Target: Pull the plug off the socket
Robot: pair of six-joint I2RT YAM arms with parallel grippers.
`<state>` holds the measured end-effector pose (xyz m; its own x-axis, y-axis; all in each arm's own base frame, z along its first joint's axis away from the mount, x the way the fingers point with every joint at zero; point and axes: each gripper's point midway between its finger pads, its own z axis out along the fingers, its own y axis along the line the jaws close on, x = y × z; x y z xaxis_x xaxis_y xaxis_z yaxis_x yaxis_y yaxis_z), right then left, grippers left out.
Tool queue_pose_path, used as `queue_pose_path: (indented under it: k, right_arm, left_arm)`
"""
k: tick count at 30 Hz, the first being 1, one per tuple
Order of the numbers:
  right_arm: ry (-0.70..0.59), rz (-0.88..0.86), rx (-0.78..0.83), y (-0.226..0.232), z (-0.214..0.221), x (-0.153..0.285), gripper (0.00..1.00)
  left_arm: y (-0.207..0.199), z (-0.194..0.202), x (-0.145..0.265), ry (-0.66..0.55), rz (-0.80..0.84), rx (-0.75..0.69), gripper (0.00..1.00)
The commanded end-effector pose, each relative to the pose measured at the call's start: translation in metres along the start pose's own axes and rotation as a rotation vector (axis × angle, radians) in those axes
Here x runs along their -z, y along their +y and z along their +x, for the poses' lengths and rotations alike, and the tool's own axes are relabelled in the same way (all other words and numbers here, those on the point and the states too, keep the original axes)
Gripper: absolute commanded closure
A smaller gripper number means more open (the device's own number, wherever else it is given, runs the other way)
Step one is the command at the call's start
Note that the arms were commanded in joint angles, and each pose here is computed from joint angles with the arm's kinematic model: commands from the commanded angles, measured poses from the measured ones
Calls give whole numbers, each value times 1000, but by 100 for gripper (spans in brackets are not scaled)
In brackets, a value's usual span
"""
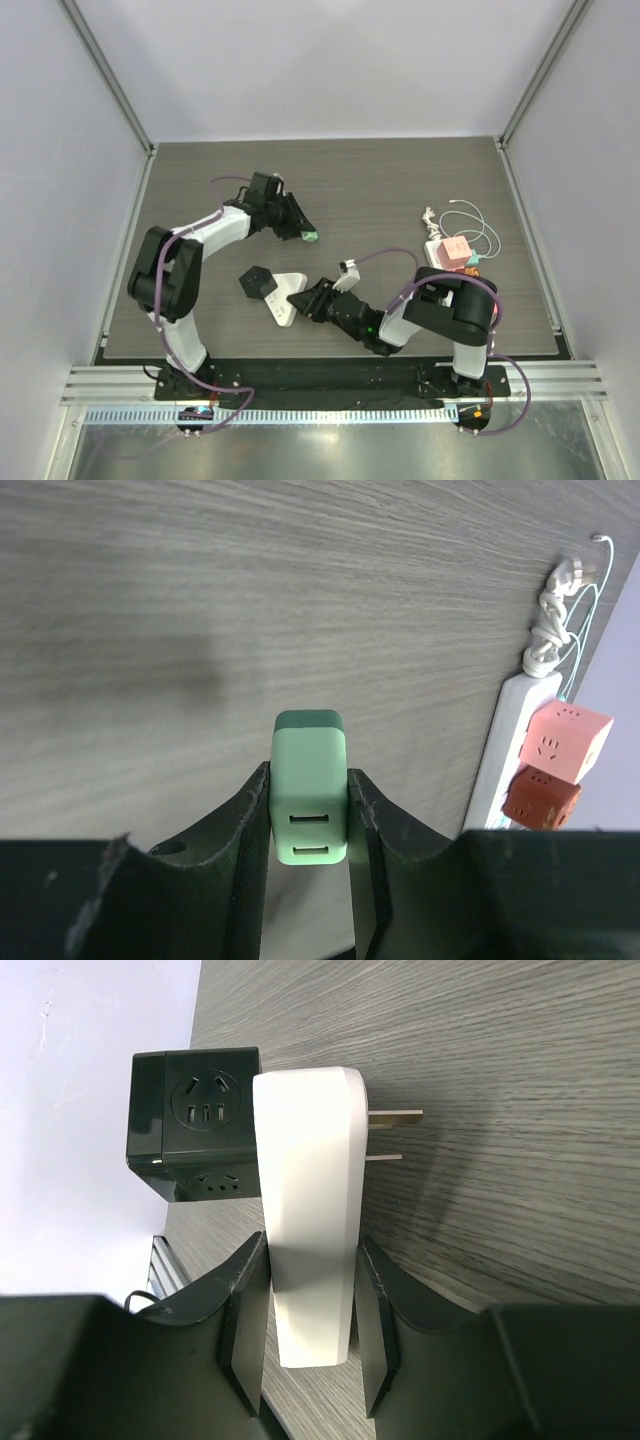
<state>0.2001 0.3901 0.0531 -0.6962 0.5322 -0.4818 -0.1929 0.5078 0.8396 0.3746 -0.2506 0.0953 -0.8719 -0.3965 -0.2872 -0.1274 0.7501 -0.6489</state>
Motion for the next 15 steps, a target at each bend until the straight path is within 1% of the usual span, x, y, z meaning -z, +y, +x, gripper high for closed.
queue_pose_path:
  k: [1, 2, 4, 6, 8, 12, 15]
  right_arm:
    - [-9, 45, 50, -21, -1, 2, 99]
    - [-6, 44, 48, -22, 0, 2, 99]
    - [-5, 31, 40, -21, -1, 1, 99]
    - [-3, 30, 41, -22, -2, 0, 99]
    - [-2, 29, 42, -22, -2, 0, 99]
    - [-4, 25, 41, -21, -2, 1, 99]
    - [-3, 22, 39, -22, -3, 1, 99]
  left_arm:
    - [-57, -29, -7, -48, 223, -31, 100]
    - [-57, -31, -20, -32, 218, -13, 100]
    - [-57, -30, -32, -3, 220, 13, 99]
    - [-56, -32, -46, 4, 212, 12, 98]
    - [-59, -36, -54, 5, 214, 7, 95]
    - [-42, -33, -80, 40, 167, 31, 91]
    - [-34, -34, -87, 38, 131, 38, 86]
